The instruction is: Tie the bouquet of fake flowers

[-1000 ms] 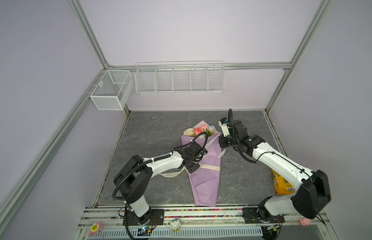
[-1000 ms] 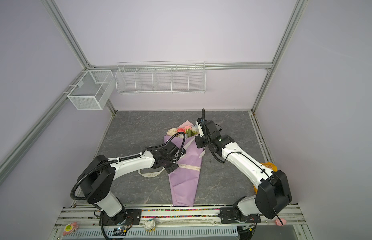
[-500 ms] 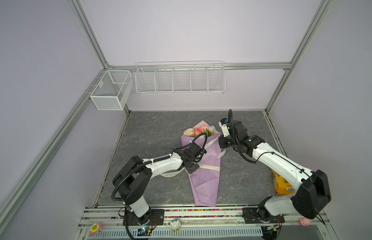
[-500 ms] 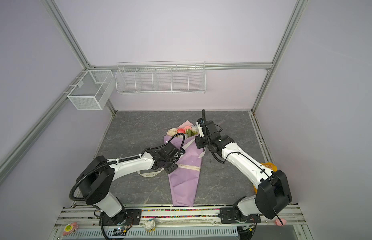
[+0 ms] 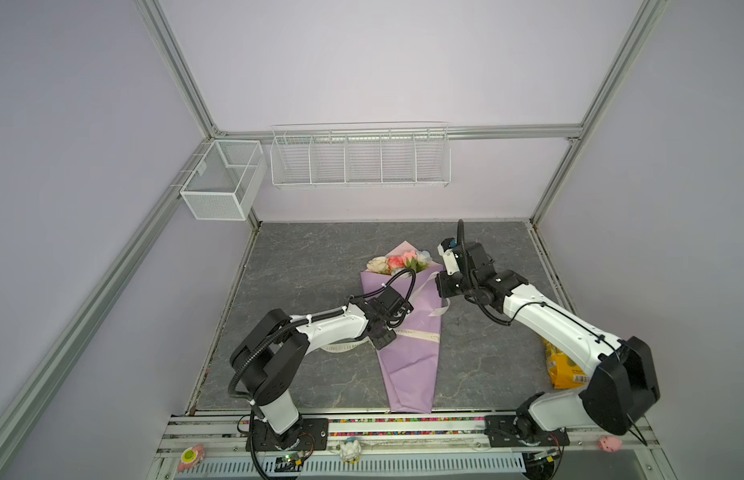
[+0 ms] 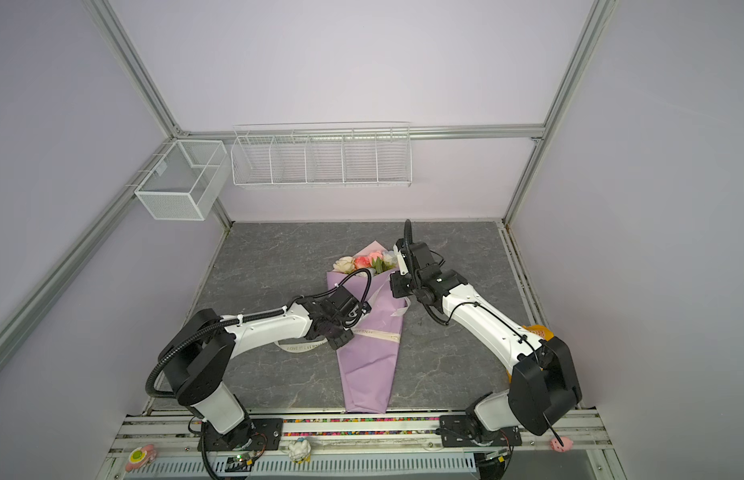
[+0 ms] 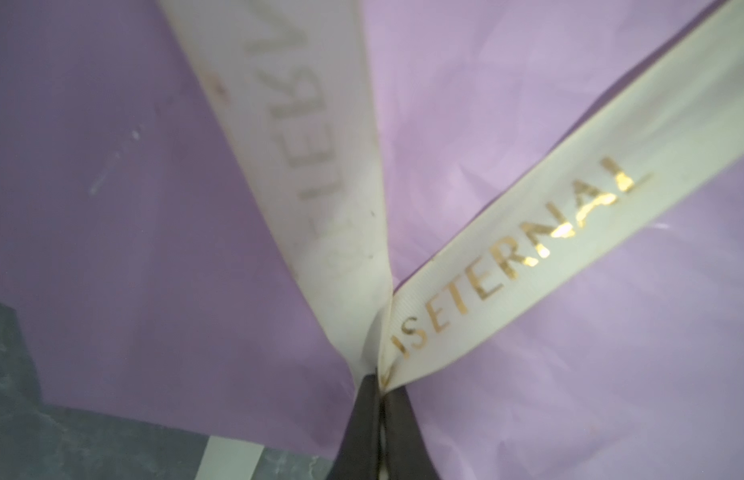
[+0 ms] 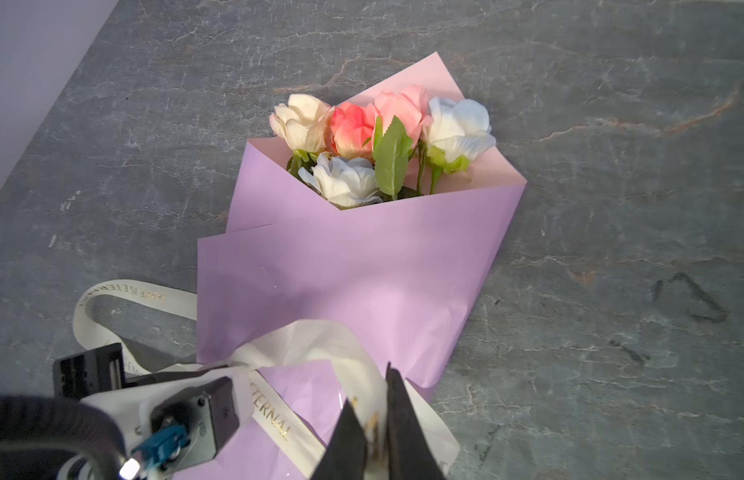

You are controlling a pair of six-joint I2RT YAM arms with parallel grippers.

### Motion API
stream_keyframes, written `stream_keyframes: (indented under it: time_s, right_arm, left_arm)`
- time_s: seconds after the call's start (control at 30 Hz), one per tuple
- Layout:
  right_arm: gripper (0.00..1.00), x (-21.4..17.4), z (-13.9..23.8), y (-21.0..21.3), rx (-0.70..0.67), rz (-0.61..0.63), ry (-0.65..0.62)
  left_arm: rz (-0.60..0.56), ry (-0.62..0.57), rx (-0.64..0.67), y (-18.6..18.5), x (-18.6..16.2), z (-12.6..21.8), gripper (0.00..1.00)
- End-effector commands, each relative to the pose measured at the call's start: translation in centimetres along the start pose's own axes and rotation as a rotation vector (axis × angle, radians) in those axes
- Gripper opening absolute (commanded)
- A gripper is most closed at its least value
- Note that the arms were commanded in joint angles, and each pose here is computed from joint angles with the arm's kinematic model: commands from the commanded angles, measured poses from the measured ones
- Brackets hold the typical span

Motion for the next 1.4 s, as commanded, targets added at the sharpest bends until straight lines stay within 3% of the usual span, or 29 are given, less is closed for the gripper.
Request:
stream_keyframes:
  time_s: [0.0, 0.23, 0.37, 0.6, 0.77, 0.97, 1.37]
  right_arm:
    - [0.14, -0.6, -0.9, 0.3, 0.090, -0.094, 0.061]
    - [0.14, 0.1, -1.8, 1.8, 0.263, -0.157, 0.114]
    - [0.15, 0.9, -2.4, 3.6, 0.429, -0.182, 0.139]
    - [0.16, 1.8, -4.6, 5.7, 0.592, -0.238, 0.201]
    - [0.18, 0.1, -7.5, 5.8, 0.504, -0.209, 0.308]
    - [0.23, -4.2, -9.1, 5.9, 0.349, -0.048, 0.471]
    - [0.48, -6.1, -3.8, 5.3, 0.396, 0.064, 0.506]
  left_arm:
    - [0.014, -0.073, 0.012, 0.2, 0.7, 2.0, 0.00]
    - [0.059, -0.192, 0.023, 0.2, 0.6, 4.1, 0.00]
    - [0.085, -0.213, 0.002, 0.0, 0.5, 4.6, 0.00]
    - [0.117, -0.272, 0.017, 0.0, 0.1, 5.6, 0.00]
    - [0.128, -0.309, 0.022, 0.1, 0.1, 6.2, 0.00]
    - [0.135, -0.340, 0.019, 0.1, 0.3, 6.7, 0.00]
    - [0.159, -0.366, 0.016, 0.0, 0.1, 7.3, 0.00]
Point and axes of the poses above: each gripper's point midway between its finger pads, its own z axis back along the fingers, its own y axis along the line the jaws close on, x = y × z, the point moved 8 cm from there along z, back along the fingers, and after that the axes turned 4 degrees about -z, right-handed, at the moved point
